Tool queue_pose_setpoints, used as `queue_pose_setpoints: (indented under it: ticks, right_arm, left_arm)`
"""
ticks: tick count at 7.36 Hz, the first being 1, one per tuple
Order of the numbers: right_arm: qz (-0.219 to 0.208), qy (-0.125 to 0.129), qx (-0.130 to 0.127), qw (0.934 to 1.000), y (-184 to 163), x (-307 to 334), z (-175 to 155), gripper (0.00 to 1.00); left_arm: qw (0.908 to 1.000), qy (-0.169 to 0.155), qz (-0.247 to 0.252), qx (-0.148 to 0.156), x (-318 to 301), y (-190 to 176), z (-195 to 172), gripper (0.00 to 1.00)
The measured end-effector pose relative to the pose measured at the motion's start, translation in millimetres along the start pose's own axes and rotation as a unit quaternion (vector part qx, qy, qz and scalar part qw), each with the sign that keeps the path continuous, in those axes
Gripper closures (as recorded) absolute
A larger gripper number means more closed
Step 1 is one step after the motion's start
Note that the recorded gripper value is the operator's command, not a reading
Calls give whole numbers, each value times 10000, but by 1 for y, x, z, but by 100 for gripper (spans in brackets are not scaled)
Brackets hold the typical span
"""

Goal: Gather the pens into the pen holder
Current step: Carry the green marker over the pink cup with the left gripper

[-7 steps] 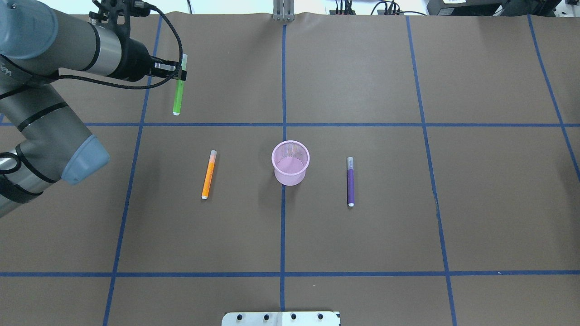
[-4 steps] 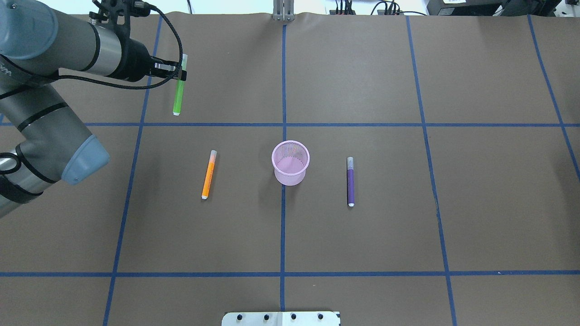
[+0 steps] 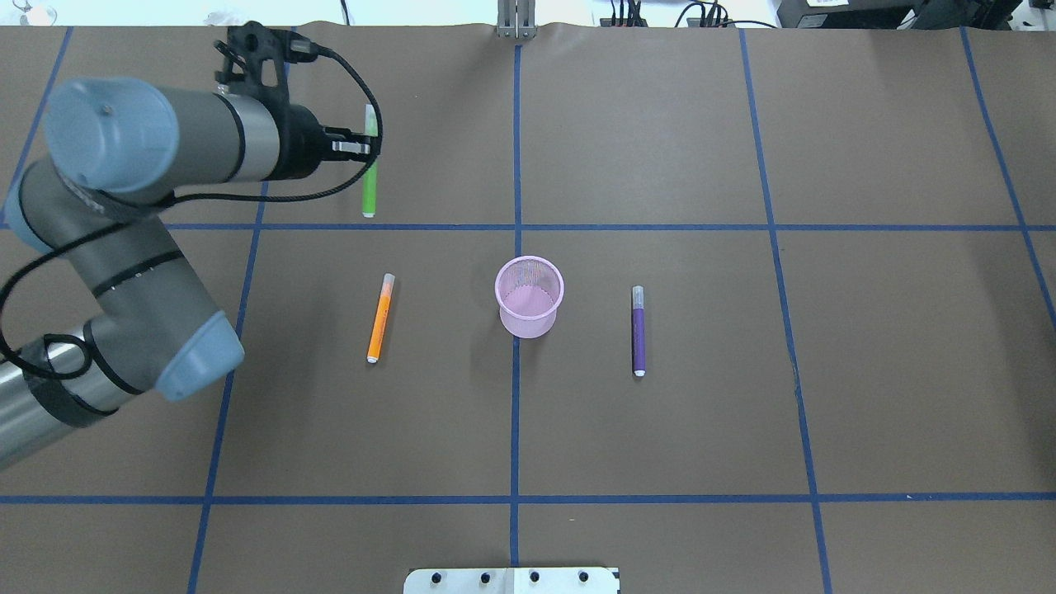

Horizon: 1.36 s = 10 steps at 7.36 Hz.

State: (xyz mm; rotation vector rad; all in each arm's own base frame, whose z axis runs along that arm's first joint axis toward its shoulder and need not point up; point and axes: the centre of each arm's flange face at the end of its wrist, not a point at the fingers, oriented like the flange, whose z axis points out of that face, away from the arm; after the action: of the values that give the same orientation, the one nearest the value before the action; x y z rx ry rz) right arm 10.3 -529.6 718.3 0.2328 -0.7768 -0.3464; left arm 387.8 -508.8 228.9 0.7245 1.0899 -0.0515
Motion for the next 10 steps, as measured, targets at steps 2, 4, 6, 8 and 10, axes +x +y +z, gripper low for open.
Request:
queue_pose_setpoints:
  ticks: [2,4,6,8,10]
  right_arm:
    - [107,-54,287,9995,-16,-13,-27,100]
    - [207,-103,408,9989,-26,-21,-38,100]
    - [181,-131,487,9986,-34,-28,-45,100]
    - [146,-135,532,9984,-38,-31,-49,100]
    - [91,-128,590,9981,-43,-36,-55,100]
  left_arm:
    - [9986,332,-192,357,56,29,-4,100]
    - [9956,630,-254,640,124,61,-3,100]
    - [9930,618,-278,969,170,98,16,100]
    - [9910,530,-297,1194,181,107,37,100]
    - [9903,402,-271,1298,178,111,48,100]
